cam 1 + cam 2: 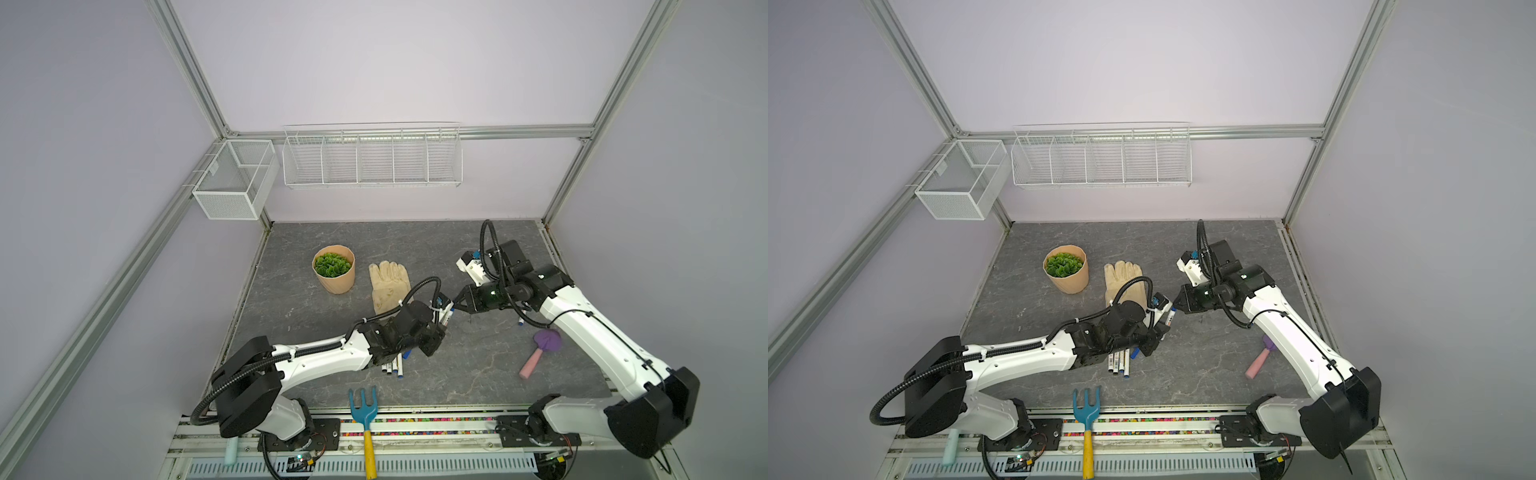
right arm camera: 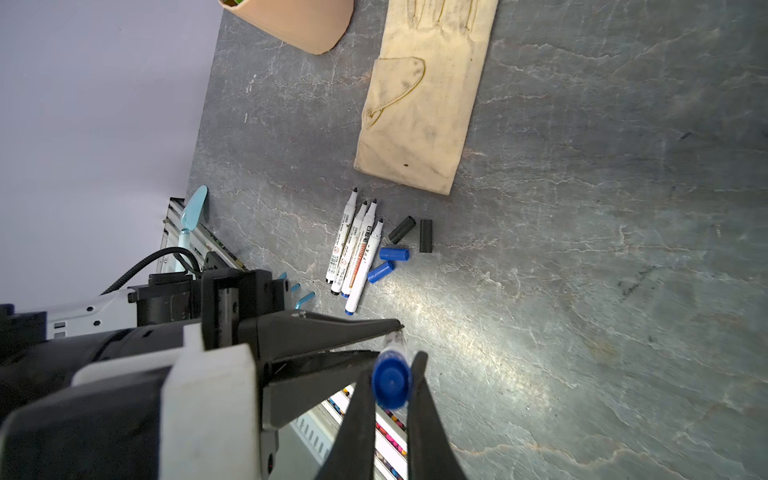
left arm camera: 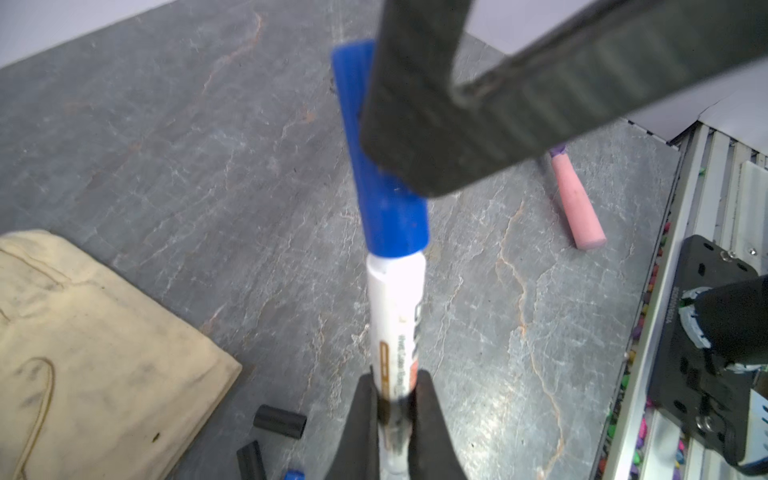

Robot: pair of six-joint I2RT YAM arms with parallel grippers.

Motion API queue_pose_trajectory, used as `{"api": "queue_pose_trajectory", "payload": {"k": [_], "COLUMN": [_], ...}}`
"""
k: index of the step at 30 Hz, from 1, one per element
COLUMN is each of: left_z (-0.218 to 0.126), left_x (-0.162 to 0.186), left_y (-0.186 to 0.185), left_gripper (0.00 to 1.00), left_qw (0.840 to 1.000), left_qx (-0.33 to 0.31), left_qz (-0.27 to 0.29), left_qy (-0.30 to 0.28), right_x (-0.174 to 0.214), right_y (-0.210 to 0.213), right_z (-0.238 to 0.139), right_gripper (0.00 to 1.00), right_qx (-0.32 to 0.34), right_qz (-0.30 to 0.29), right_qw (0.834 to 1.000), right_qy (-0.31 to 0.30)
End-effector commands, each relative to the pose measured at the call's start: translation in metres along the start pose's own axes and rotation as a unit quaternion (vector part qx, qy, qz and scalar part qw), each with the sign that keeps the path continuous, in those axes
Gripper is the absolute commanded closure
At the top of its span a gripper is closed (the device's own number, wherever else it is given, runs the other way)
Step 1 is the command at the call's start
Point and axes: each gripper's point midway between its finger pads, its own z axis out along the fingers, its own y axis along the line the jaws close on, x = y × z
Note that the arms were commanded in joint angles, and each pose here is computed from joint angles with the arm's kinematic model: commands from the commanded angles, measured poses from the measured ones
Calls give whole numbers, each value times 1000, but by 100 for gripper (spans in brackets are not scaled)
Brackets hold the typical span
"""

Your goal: Insert the pens into the pen caps

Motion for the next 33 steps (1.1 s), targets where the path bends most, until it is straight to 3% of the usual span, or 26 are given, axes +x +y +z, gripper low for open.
{"api": "queue_pose_trajectory", "payload": {"k": [1,11,25,33], "left_z": [-21,-20,-24,-24], "left_x": [-89,-84,-98,-111], "left_y": [-22,-24,-23,-23], "left_gripper": [100,100,100,100], "left_qw": [989,988,984,982], "left_qx": [21,21,17,15], "left_qz": [25,23,10,15], "left_qy": [-146,-150,-176,-188], "right_x": [15,-21,-10,-7], "right_y": [6,15,19,15], "right_z": [-7,-45,-44,-39], "right_gripper": [85,63,65,72], "right_qx": [6,40,25,36], "right_qz": [-7,-55,-58,-64], "right_qw": [999,997,997,996], "right_qy": [31,-48,-46,-42]}}
